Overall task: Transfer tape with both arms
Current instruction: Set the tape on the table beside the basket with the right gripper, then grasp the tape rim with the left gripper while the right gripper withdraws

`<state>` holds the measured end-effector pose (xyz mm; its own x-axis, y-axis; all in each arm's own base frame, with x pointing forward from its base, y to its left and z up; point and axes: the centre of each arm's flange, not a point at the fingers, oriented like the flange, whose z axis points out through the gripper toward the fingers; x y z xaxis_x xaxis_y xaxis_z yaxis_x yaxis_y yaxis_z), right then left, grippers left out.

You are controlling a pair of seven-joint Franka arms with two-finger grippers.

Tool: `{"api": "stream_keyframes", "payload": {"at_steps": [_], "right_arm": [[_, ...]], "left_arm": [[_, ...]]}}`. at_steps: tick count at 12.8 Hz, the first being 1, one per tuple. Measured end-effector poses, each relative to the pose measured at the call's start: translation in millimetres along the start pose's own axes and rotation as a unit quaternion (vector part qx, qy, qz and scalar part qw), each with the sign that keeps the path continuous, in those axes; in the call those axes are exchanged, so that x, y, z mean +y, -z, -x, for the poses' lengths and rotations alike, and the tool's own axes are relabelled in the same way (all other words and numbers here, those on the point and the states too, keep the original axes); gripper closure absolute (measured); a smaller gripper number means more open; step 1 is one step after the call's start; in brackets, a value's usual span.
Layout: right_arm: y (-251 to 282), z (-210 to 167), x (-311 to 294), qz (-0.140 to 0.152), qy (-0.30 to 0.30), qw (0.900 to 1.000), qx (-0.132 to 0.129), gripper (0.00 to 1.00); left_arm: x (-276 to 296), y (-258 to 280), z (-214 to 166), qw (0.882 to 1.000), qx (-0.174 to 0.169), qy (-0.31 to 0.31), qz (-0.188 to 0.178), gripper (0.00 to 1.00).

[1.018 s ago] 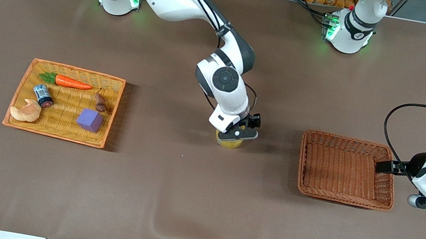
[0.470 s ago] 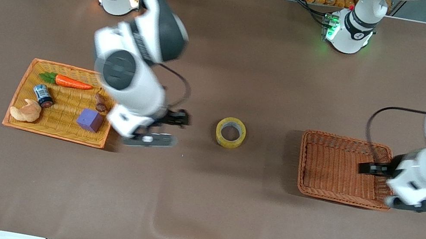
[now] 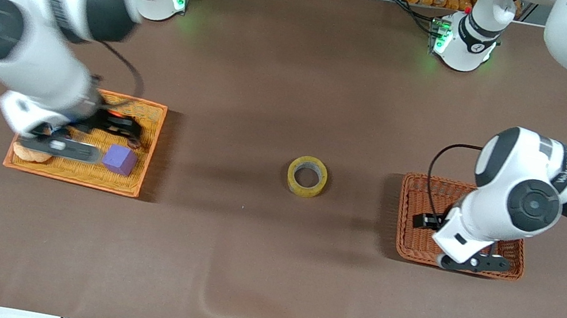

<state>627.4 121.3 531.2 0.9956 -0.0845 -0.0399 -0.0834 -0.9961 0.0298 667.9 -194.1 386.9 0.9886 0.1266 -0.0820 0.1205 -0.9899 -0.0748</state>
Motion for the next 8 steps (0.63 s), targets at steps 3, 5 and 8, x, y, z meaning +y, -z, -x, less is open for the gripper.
{"api": "stream_keyframes", "payload": {"at_steps": [3, 5, 8], "right_arm": [[17, 6, 92, -0.007, -0.025, 1.0, -0.016, 0.0], [25, 19, 117, -0.012, -0.042, 0.999, -0.015, 0.0], [29, 58, 138, -0.027, -0.053, 0.998, 0.007, 0.0]], "left_arm": [[60, -23, 24, 1.0, -0.011, 0.007, -0.009, 0.0], [107, -46, 41, 1.0, -0.007, 0.016, -0.01, 0.0], [171, -81, 65, 0.998, 0.014, 0.055, 0.007, 0.0]]}}
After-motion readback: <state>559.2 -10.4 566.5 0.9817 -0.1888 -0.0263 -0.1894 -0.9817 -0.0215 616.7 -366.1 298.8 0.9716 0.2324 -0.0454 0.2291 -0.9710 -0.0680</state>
